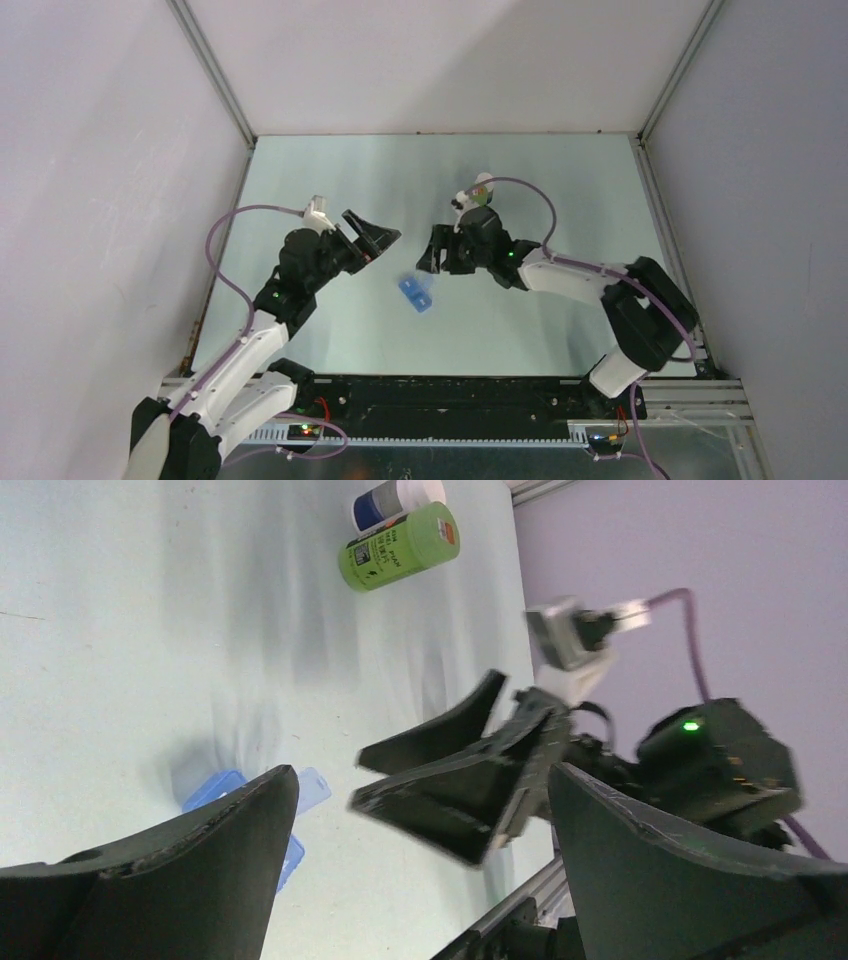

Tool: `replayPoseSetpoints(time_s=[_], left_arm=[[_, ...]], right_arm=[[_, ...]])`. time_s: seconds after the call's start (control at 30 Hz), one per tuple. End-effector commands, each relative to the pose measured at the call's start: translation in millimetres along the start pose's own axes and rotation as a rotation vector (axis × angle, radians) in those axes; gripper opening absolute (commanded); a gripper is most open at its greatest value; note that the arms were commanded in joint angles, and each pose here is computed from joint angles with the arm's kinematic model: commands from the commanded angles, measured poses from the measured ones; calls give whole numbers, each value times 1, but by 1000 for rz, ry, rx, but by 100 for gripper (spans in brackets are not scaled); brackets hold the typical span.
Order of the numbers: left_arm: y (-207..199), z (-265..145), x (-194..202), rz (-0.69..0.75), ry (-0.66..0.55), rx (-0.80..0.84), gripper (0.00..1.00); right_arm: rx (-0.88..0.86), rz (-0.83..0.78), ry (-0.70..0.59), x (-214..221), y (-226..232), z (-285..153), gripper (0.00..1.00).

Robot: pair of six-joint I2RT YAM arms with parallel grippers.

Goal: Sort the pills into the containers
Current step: Place the pill container at the center of the board, then pick up the pill bottle at the center of the board.

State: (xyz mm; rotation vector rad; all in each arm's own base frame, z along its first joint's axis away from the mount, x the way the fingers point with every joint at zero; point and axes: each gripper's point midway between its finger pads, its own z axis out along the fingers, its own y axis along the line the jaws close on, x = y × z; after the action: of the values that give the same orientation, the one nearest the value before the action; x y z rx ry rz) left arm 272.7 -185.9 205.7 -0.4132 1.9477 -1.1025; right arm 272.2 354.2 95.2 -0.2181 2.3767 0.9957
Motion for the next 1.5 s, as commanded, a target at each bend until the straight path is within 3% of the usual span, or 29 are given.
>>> replayPoseSetpoints(time_s=[0.0,0.13,0.3,0.63,0.83,1.47], left_arm=[[-4,-5,-18,59,-69,-5,100],[-5,-7,-24,81,-91,-15,99],[-4,-8,-28,100,-110,-32,99],[-4,-7,-27,101,-99,-31,99],[-3,-6,-26,100,-95,-32,99],[-3,-5,-25,101,-89,-33,99]], right_arm=[[150,41,-153,-47,-22,-39,74],[322,100,-289,-80,-58,-67,74],[500,87,-422,-122,-84,-81,85],[785,38,-438,-174,-117,-49,87],[897,75,-433,-187,-130,-34,81],[954,112,-465,-196,-155,-17,58]])
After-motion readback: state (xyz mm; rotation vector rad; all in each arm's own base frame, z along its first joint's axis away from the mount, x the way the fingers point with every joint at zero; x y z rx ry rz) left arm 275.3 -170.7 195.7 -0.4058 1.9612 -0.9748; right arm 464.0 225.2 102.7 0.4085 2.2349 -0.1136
